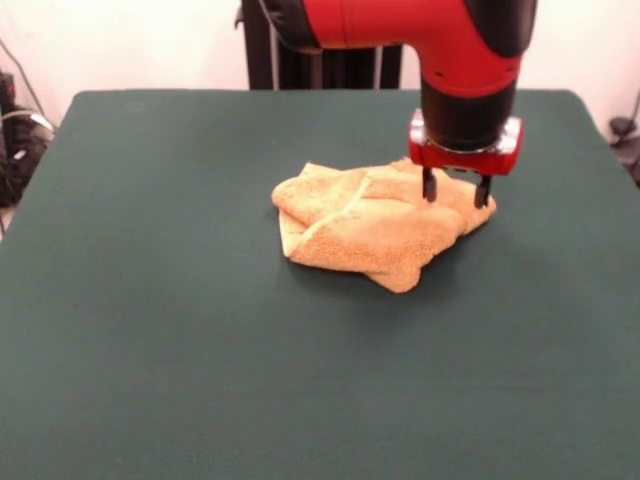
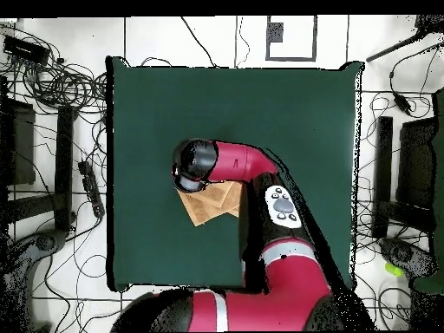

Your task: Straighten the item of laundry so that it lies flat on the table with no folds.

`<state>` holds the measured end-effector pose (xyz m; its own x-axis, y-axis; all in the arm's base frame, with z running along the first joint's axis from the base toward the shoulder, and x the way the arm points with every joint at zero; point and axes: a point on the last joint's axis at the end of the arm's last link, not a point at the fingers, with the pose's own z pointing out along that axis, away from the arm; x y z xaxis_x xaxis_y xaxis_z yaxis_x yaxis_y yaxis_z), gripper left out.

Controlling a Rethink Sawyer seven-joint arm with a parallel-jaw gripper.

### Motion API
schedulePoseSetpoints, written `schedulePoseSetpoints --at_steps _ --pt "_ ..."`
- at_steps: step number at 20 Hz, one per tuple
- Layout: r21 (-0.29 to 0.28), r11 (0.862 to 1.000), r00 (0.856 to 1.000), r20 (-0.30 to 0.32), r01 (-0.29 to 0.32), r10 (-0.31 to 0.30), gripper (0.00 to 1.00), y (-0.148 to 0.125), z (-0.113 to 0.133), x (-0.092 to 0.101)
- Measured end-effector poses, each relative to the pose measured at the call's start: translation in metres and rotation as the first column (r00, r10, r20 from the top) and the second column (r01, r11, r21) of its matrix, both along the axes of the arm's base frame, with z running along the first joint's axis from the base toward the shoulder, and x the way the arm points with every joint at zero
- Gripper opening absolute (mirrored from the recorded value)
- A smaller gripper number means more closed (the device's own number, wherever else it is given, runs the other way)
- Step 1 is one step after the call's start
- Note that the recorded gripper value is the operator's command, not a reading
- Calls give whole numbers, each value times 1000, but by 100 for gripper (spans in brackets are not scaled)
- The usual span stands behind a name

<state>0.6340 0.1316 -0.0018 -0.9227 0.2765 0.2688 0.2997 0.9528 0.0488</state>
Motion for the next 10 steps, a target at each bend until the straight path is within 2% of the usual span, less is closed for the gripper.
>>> schedulePoseSetpoints --at_steps 10 --pt "-4 997 997 -10 -79 79 100 42 -16 -18"
